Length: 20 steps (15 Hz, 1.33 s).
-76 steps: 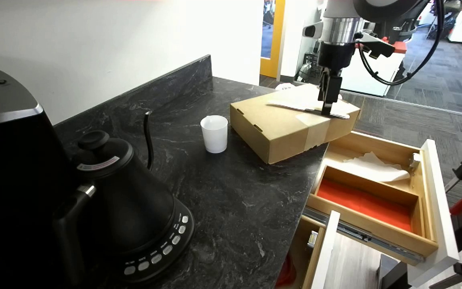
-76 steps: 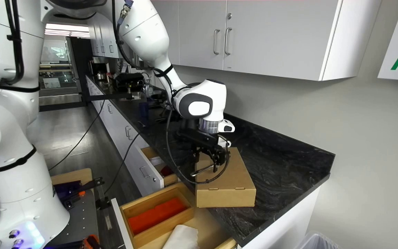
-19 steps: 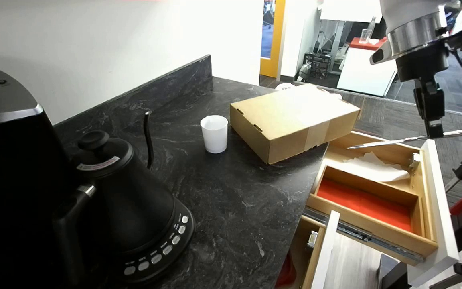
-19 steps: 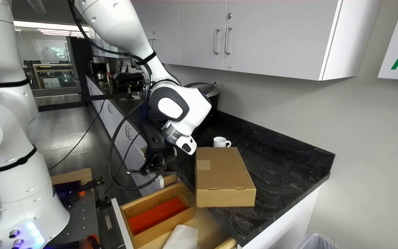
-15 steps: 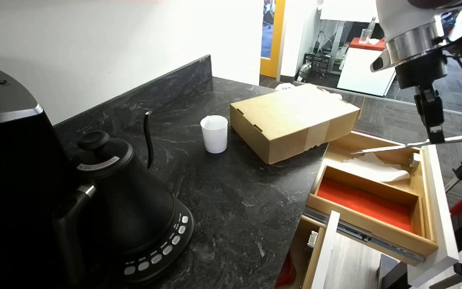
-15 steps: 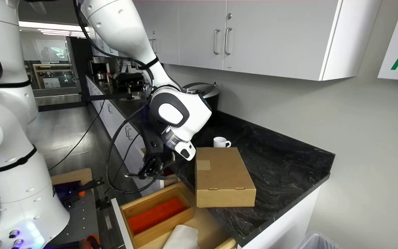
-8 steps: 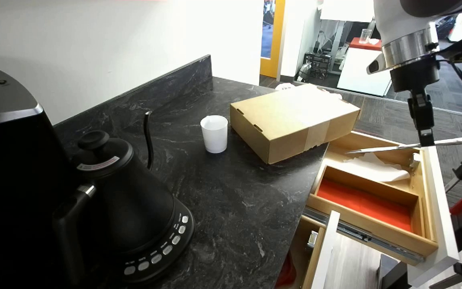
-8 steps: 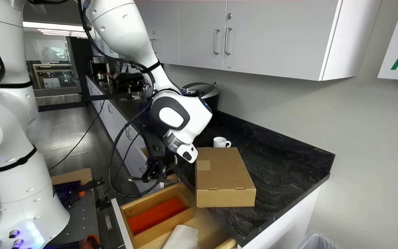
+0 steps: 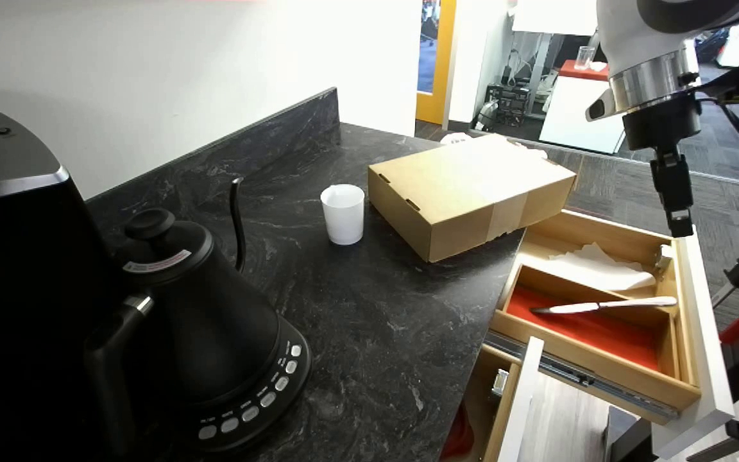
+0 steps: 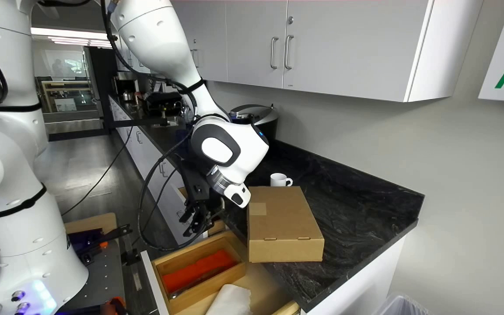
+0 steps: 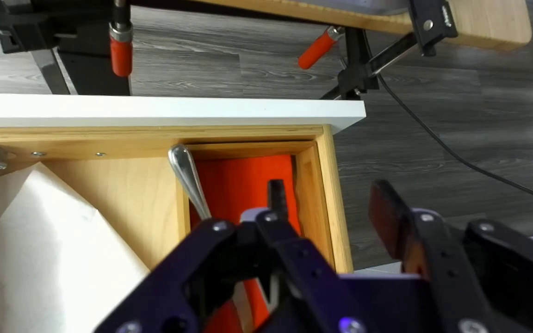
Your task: Put the knife into drawer
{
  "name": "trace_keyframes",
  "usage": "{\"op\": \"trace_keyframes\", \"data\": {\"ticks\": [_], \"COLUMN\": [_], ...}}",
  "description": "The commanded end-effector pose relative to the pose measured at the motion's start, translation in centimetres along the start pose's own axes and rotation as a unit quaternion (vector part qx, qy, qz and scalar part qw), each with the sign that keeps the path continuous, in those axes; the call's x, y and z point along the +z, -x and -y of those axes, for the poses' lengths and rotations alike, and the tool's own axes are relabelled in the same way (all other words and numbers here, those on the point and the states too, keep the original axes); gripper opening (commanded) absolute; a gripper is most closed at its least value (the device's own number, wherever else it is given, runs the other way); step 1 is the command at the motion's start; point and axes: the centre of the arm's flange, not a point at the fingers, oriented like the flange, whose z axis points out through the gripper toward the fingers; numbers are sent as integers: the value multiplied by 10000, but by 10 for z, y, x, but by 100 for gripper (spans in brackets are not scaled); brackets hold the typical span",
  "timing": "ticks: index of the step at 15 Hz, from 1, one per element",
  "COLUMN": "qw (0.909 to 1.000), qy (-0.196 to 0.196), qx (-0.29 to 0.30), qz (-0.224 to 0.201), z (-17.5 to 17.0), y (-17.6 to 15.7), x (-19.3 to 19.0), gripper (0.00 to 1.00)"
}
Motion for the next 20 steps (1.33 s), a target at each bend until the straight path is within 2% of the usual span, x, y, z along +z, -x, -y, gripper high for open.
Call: {"op": "trace_keyframes", "data": {"ticks": [1,4,5,8,11,12,14,20], "qw": [9997,9994,9992,9982,9940,9978,9964,9960], "qy": [-59,-169,-239,-364,-417,-315,-360,-378], "qx": [199,246,268,363,702,385,501,539], "qz": [-131,-166,-180,-324,-728,-441,-577,-600], "z": [-5,-8,-10,-16,-29,-21,-30,-32], "y": [-2,-4,-4,-4,-1,-6,-6,-5], "x": [-6,-10,-12,-19,-35,-23,-30,-31], "gripper": [81,98,100,100,100,100,100,100]}}
